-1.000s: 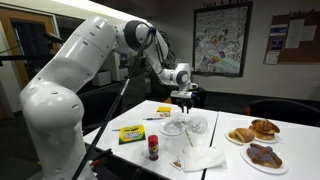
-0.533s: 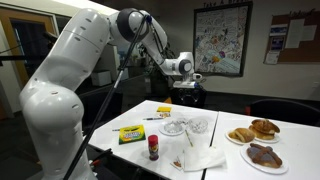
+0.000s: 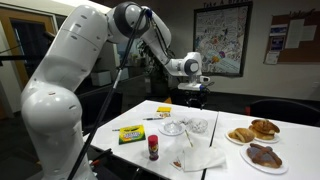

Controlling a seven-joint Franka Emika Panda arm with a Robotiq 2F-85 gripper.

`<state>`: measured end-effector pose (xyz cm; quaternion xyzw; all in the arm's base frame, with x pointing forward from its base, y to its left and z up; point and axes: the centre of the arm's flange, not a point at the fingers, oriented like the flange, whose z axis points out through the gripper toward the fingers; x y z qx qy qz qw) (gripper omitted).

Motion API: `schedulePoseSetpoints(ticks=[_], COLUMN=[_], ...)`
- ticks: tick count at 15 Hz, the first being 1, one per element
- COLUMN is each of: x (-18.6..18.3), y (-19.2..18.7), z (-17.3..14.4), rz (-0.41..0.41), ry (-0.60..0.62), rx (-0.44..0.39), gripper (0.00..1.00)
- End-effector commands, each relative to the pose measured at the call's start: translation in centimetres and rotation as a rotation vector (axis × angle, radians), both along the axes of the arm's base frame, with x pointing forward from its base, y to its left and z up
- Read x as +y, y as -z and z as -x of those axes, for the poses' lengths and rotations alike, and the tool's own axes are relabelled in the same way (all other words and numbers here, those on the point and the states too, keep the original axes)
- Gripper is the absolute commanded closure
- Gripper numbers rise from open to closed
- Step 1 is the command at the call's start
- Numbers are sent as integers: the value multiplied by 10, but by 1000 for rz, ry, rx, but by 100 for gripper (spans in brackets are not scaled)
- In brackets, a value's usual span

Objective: Take the small pieces out of the glass box and put them on the table

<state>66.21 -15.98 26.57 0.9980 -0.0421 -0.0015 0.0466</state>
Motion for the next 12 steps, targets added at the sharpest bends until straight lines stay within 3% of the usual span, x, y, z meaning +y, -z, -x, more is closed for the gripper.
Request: schedulePoseSetpoints(ticks=[1, 4, 9, 12], x=[-7, -11, -19, -25], y=[28, 53, 85, 90], z=[18, 19, 7, -4], rz=[-26, -20, -24, -31], ry=[25, 35, 55, 70], rx=[32, 63, 94, 88], gripper=[36, 40, 32, 34])
